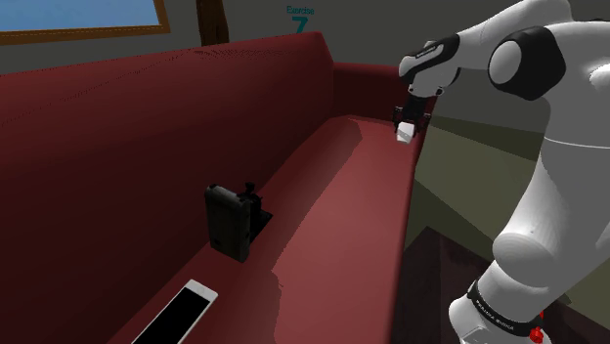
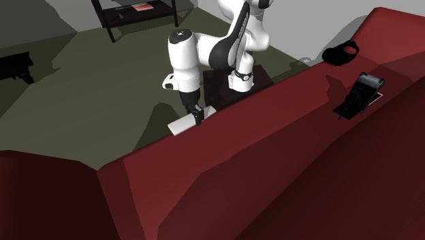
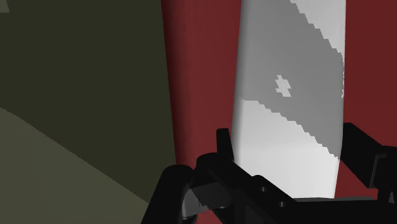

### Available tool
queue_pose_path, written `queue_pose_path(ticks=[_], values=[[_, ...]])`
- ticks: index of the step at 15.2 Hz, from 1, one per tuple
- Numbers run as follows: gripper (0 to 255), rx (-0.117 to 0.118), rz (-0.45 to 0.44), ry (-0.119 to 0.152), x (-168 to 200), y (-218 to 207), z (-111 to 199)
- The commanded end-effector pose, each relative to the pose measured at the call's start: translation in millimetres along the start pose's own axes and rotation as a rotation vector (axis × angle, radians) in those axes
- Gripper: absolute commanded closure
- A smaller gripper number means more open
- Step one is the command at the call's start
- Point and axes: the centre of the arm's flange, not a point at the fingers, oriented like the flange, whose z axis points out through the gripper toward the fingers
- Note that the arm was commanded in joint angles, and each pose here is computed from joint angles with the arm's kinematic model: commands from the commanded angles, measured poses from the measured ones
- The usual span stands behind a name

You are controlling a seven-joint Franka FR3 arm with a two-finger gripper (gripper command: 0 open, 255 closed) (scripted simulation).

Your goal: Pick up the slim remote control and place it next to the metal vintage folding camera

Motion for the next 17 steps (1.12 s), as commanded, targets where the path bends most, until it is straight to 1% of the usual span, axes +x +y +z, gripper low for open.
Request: queue_pose_path(ticks=[1,17], values=[[255,0.0,0.0,0.0,1,0,-11],[255,0.0,0.0,0.0,0,-6,-96]])
